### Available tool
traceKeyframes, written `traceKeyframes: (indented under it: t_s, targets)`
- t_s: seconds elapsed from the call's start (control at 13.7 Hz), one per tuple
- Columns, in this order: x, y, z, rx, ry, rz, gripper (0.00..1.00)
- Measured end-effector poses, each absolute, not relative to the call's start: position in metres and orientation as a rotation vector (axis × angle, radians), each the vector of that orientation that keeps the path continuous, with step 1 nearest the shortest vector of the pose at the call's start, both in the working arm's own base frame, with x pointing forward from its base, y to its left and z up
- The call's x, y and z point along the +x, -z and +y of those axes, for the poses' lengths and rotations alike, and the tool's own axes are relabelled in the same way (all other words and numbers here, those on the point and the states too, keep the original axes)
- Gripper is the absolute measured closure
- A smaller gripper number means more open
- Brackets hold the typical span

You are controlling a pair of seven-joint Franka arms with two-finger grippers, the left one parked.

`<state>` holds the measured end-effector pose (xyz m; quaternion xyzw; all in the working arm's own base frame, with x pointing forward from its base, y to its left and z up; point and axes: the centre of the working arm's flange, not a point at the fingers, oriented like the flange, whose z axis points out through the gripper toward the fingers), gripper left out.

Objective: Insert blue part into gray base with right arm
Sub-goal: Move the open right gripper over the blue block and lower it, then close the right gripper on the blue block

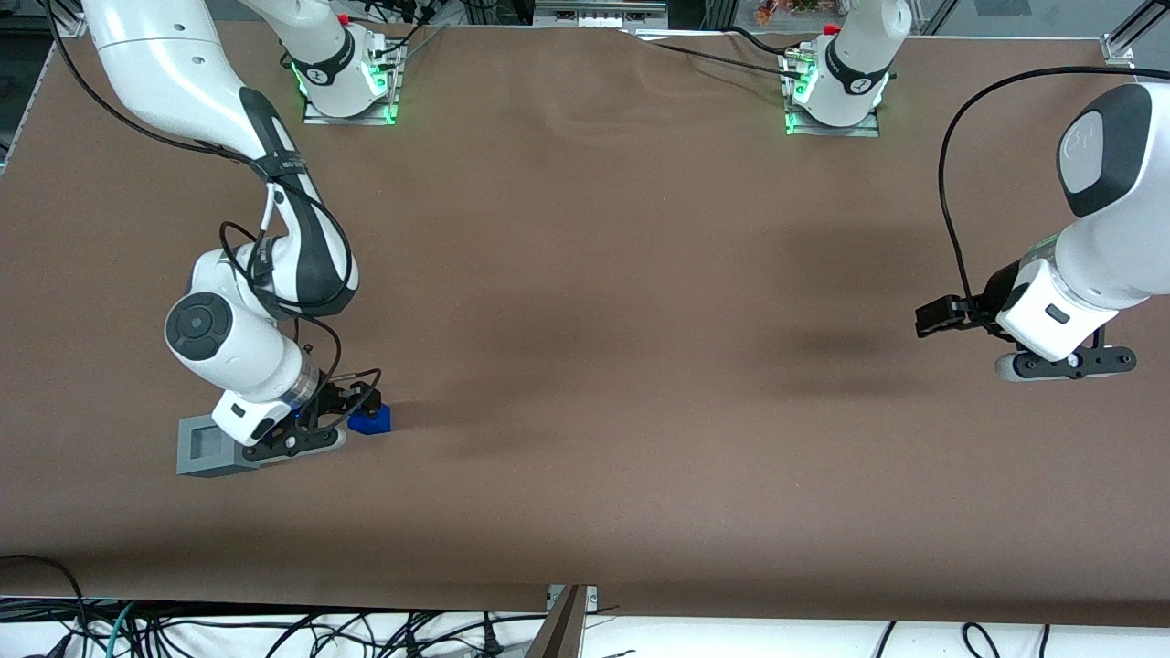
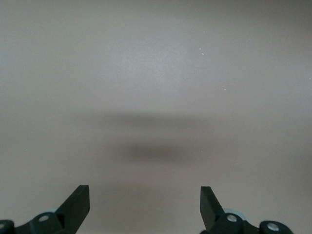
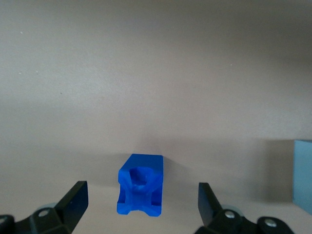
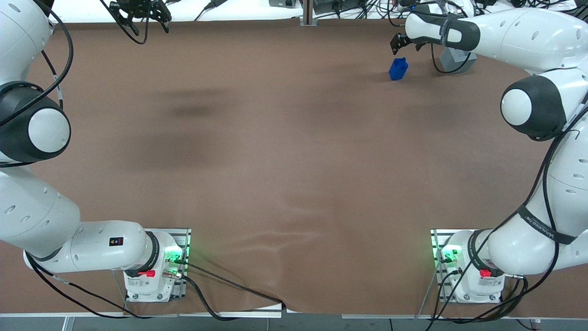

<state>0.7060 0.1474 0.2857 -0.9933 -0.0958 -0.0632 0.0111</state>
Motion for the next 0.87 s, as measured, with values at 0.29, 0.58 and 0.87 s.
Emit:
traceKeyframes:
  t_s: [0.29, 0.58, 0.87]
  targets:
    - [0.704, -0.263, 0.147, -3.107, 0.149, -0.254, 0.0]
    - [0.702, -0.244, 0.147, -3.112, 0.108, -0.251, 0.0]
    - [0.702, -0.241, 0.147, -3.114, 0.101, -0.238, 0.01]
